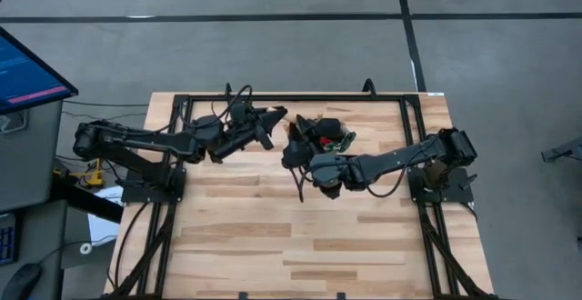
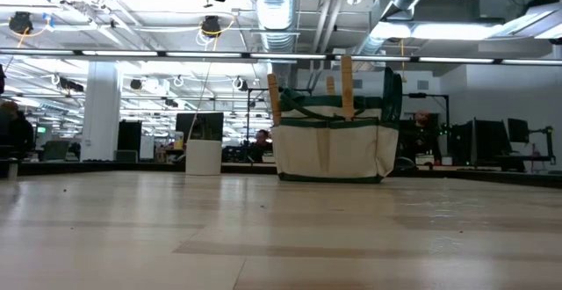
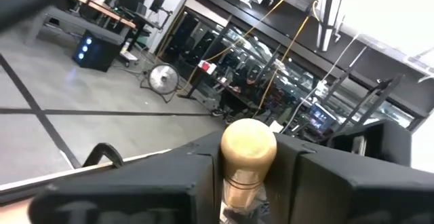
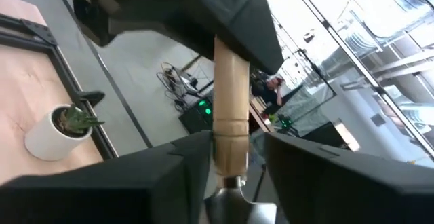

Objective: Pick & Place Garden tools in Gardening bag
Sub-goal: Put the brown trowel into the gardening bag

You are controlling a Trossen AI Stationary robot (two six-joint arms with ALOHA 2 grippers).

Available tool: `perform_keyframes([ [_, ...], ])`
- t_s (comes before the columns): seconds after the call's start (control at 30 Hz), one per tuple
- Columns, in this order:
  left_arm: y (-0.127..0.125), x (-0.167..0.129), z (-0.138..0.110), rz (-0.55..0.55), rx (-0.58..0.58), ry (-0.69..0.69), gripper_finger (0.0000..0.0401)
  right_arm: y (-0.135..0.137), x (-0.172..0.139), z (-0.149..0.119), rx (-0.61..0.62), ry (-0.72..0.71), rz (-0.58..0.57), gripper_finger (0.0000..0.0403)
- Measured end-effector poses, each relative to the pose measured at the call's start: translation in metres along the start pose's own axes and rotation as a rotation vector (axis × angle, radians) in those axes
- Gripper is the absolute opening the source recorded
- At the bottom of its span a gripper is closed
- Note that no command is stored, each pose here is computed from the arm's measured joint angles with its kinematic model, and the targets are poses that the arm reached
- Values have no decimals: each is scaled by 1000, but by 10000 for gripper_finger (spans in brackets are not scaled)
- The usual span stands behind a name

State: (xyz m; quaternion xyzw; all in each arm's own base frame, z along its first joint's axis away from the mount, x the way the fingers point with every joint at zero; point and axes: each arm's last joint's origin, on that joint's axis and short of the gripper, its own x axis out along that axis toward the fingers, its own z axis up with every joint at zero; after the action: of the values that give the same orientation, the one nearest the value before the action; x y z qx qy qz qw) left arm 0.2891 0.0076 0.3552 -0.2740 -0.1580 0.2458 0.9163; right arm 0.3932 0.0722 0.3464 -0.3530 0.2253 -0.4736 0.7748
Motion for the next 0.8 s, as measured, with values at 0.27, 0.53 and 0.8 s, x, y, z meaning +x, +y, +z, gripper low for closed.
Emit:
perform_keyframes([
  [0.27,-1,-1,1,-22,-7,2,50,-31,-8,5,71,-56,30,224],
  [0.53,-2,-3,7,-31,-20,-12,50,-66,-21,3,63,-85,63,247],
  [0.8,-4,-9,9,-32,133,9,50,-99,-66,-2,182,-105,98,248],
])
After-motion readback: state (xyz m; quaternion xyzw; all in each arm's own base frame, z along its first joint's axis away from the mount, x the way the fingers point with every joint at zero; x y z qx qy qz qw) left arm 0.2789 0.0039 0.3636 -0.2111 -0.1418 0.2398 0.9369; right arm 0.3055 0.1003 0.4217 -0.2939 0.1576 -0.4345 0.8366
